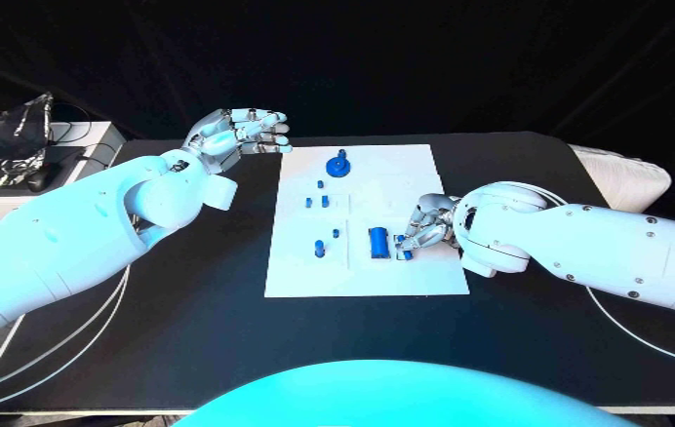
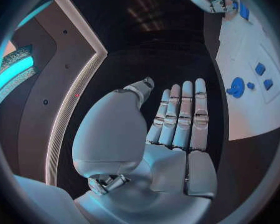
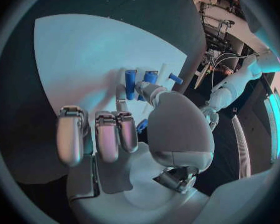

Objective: Assemble the parts on the task board

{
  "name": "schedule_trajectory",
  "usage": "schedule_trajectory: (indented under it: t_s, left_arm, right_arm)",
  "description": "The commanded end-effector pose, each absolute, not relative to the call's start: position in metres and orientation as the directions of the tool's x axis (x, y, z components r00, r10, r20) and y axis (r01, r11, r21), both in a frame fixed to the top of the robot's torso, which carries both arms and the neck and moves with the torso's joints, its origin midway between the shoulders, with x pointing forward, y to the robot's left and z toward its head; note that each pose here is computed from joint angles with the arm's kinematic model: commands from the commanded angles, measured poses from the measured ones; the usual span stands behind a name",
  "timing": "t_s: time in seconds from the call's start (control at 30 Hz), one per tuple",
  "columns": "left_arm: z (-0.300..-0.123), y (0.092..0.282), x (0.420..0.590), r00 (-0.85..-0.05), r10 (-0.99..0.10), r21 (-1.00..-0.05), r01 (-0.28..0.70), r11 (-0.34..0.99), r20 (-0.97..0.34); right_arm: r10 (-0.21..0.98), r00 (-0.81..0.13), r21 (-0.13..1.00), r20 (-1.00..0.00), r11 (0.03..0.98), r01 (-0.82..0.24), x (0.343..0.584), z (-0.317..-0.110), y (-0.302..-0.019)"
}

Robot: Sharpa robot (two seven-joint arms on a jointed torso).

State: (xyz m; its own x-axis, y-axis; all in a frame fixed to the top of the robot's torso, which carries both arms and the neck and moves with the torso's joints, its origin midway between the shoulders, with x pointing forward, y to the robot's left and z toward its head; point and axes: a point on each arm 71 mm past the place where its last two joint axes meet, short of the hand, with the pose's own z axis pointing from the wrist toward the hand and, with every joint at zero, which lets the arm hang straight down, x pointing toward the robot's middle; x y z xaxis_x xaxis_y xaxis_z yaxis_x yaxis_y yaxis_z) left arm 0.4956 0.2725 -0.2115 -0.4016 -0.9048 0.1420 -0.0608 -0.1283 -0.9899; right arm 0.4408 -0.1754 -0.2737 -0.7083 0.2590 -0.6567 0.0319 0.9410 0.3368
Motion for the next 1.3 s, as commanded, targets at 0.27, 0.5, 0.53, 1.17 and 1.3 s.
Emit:
schedule_trajectory:
  t_s: [0.27,0.5,0.53,1.17,1.3]
  left_arm:
    - [-0.2103,0.2705,0.4948,-0.419,-0.896,-0.989,-0.057,-0.135,0.146]
    - [-0.2103,0.2703,0.4948,-0.42,-0.896,-0.989,-0.058,-0.135,0.146]
    - [-0.2103,0.2703,0.4948,-0.42,-0.896,-0.989,-0.058,-0.135,0.146]
    - [-0.2104,0.2707,0.4948,-0.42,-0.896,-0.989,-0.059,-0.133,0.145]
    - [-0.2104,0.2709,0.4948,-0.42,-0.896,-0.989,-0.059,-0.132,0.145]
  right_arm:
    - [0.231,-0.705,0.311,-0.671,0.95,0.015,0.4408,-0.2803,-0.1753]
    - [0.233,-0.704,0.311,-0.671,0.95,0.017,0.4418,-0.2816,-0.1751]
    - [0.234,-0.704,0.312,-0.671,0.95,0.018,0.4417,-0.2818,-0.1749]
    - [0.295,-0.67,0.365,-0.682,0.93,0.039,0.4356,-0.2783,-0.1767]
    - [0.306,-0.663,0.371,-0.683,0.927,0.046,0.4337,-0.277,-0.1811]
